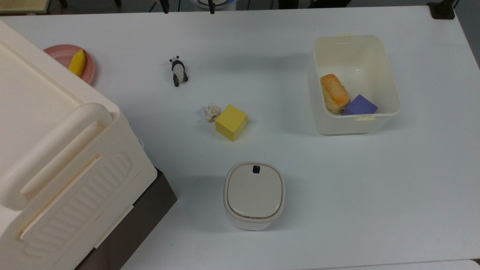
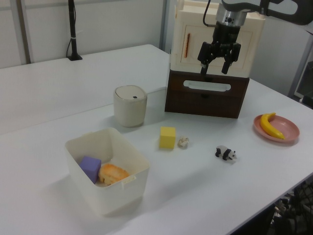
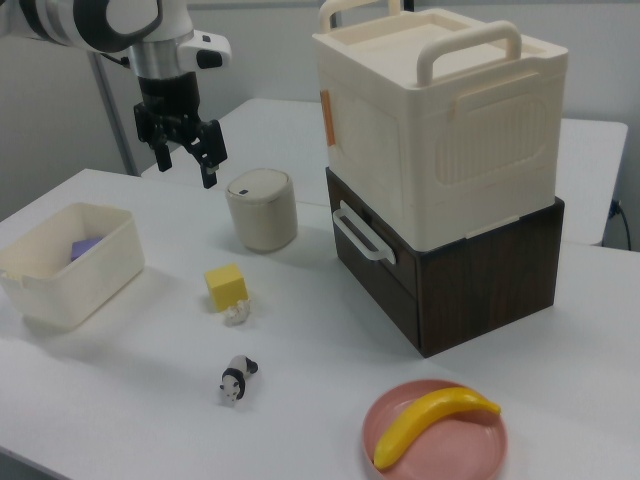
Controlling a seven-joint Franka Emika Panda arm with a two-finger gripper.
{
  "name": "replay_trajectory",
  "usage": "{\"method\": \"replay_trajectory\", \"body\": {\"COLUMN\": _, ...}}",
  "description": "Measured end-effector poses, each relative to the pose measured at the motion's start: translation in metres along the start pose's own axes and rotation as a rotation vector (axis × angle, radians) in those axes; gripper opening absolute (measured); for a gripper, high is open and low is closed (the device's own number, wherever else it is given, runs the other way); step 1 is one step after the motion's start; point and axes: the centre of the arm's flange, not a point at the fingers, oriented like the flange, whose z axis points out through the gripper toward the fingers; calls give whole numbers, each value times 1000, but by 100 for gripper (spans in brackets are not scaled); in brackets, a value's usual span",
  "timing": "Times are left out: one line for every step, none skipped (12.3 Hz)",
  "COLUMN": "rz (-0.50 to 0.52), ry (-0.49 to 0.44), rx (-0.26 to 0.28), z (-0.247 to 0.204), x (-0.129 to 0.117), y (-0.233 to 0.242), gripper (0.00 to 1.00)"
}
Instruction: Open the trash can
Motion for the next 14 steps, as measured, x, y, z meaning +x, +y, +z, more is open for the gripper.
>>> {"method": "replay_trajectory", "body": {"rz": 1, "ry": 1, "rx": 0, "z": 0, "x": 0, "y": 0, "gripper": 100}}
{"method": "replay_trajectory", "body": {"rz": 3, "ry": 1, "rx": 0, "z": -1, "x": 0, "y": 1, "gripper": 100}}
{"method": "replay_trajectory", "body": {"rz": 3, "ry": 1, "rx": 0, "z": 0, "x": 0, "y": 2, "gripper": 100}}
{"method": "replay_trajectory", "body": {"rz": 4, "ry": 1, "rx": 0, "z": 0, "x": 0, "y": 3, "gripper": 100}}
{"method": "replay_trajectory", "body": {"rz": 4, "ry": 1, "rx": 0, "z": 0, "x": 0, "y": 3, "gripper": 100}}
{"method": "replay_trajectory", "body": {"rz": 4, "ry": 0, "rx": 0, "z": 0, "x": 1, "y": 3, "gripper": 100}}
{"method": "replay_trajectory", "body": {"rz": 4, "ry": 0, "rx": 0, "z": 0, "x": 1, "y": 3, "gripper": 100}}
{"method": "replay_trajectory", "body": {"rz": 4, "ry": -1, "rx": 0, "z": 1, "x": 1, "y": 3, "gripper": 100}}
{"method": "replay_trajectory", "body": {"rz": 5, "ry": -1, "rx": 0, "z": 1, "x": 1, "y": 3, "gripper": 100}}
{"method": "replay_trajectory", "body": {"rz": 5, "ry": -3, "rx": 0, "z": 2, "x": 2, "y": 3, "gripper": 99}}
{"method": "replay_trajectory", "body": {"rz": 5, "ry": -5, "rx": 0, "z": 3, "x": 2, "y": 3, "gripper": 99}}
{"method": "replay_trajectory", "body": {"rz": 5, "ry": -7, "rx": -1, "z": 4, "x": 3, "y": 3, "gripper": 93}}
{"method": "replay_trajectory", "body": {"rz": 3, "ry": -9, "rx": -1, "z": 5, "x": 3, "y": 2, "gripper": 82}}
{"method": "replay_trajectory", "body": {"rz": 0, "ry": -13, "rx": -1, "z": 8, "x": 4, "y": 1, "gripper": 64}}
